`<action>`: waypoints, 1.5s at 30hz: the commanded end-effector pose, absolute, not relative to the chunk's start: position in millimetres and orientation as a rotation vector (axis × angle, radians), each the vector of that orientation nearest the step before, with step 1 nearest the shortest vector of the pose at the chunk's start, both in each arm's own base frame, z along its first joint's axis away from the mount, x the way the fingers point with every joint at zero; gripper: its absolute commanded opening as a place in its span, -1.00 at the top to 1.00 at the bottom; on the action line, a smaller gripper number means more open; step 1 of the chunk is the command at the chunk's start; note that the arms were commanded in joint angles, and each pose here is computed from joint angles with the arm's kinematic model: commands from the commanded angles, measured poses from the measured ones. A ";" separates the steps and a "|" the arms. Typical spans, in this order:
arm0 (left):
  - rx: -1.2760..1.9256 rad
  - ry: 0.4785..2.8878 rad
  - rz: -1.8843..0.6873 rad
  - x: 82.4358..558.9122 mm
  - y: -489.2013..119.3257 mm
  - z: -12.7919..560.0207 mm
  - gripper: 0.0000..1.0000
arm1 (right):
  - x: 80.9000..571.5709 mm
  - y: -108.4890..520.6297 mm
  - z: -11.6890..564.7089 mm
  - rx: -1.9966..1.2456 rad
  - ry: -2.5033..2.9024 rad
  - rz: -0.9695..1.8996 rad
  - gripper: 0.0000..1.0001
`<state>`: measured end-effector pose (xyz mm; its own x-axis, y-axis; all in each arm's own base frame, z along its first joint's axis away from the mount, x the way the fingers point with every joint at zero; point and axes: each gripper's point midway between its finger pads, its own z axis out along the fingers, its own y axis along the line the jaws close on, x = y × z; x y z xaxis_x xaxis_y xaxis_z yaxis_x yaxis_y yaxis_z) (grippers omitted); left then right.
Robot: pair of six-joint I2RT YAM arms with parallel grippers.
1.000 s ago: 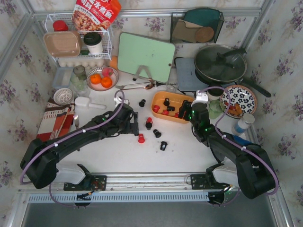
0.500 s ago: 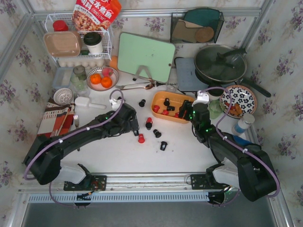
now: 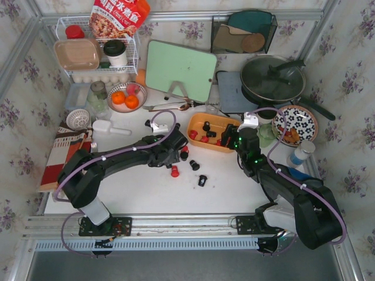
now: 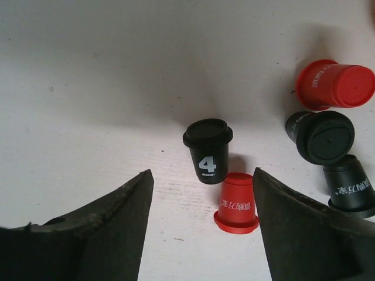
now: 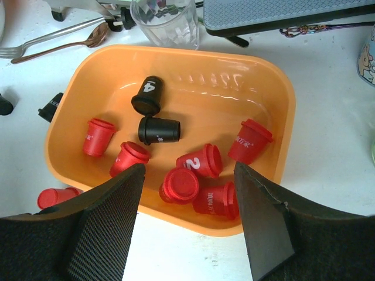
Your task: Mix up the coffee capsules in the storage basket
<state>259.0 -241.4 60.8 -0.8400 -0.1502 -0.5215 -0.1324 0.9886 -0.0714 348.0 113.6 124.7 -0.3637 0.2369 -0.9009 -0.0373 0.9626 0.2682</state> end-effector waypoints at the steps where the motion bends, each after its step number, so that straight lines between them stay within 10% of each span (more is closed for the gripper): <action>1: -0.237 2.561 -0.032 264.2 -244.5 56.0 -0.41 | 350.3 117.2 129.8 0.143 1.902 0.312 -0.40; 30: -0.081 2.514 -0.032 280.5 -253.2 35.4 0.65 | 351.0 120.7 126.6 0.134 1.915 0.326 -0.40; 45: 0.469 2.084 -0.418 367.6 -352.3 155.8 0.62 | 350.4 120.3 127.7 0.139 1.912 0.330 -0.40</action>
